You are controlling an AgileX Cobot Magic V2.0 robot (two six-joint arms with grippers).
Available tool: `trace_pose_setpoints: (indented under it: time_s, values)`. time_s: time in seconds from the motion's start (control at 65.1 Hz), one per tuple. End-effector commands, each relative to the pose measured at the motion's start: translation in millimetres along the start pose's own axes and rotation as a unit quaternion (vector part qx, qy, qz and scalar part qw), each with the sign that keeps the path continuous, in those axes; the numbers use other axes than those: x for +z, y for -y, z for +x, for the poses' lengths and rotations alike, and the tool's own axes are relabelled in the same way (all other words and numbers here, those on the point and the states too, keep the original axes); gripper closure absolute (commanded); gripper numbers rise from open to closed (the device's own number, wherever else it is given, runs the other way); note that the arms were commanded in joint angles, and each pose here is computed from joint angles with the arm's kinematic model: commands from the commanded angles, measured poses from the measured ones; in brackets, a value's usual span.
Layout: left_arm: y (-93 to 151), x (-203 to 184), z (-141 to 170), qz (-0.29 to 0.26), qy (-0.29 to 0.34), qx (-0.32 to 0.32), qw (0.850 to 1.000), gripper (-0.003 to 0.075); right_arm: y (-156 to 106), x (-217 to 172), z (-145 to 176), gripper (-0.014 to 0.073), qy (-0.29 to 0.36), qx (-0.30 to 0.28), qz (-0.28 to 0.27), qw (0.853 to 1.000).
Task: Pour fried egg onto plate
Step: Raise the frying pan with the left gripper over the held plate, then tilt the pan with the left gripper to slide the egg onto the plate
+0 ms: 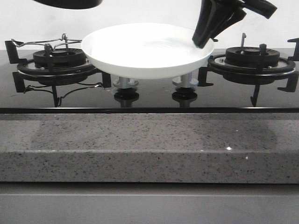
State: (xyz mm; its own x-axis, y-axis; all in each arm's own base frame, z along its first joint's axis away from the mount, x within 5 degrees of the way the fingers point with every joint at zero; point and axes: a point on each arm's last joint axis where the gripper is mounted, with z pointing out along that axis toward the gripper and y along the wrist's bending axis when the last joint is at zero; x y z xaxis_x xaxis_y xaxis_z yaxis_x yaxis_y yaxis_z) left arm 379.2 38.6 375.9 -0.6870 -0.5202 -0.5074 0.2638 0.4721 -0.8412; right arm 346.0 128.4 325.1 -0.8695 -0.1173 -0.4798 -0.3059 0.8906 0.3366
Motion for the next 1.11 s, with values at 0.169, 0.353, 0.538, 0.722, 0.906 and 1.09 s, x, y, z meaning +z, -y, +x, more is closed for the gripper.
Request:
trace_pose_setpoints:
  time_s: [0.169, 0.353, 0.538, 0.722, 0.906, 1.09]
  values:
    - [101.2, -17.6, 20.4, 0.036, 0.025, 0.118, 0.992, 0.0739, -11.2, -27.4, -8.4, 0.0662, 0.059, -0.012, -0.012, 0.998]
    - [139.1, -14.7, 40.1, 0.04, 0.035, 0.173, 0.983, 0.0739, -11.2, -27.4, -8.4, 0.0662, 0.059, -0.012, -0.012, 0.998]
    - [164.1, -6.8, 59.1, 0.004, 0.049, 0.262, 0.964, 0.074, -11.2, -27.4, -8.4, 0.0662, 0.059, -0.012, -0.012, 0.998]
    - [186.7, 3.8, 81.1, -0.016, 0.051, 0.345, 0.937, 0.0739, -11.2, -27.4, -8.4, 0.0662, 0.059, -0.012, -0.012, 0.998]
    - [202.5, 14.9, 105.4, -0.025, 0.026, 0.428, 0.903, 0.0739, -11.2, -27.4, -8.4, 0.0662, 0.059, -0.012, -0.012, 0.998]
    - [212.8, 25.0, 121.5, -0.045, 0.023, 0.518, 0.854, 0.0739, -11.2, -27.4, -8.4, 0.0662, 0.059, -0.012, -0.012, 0.998]
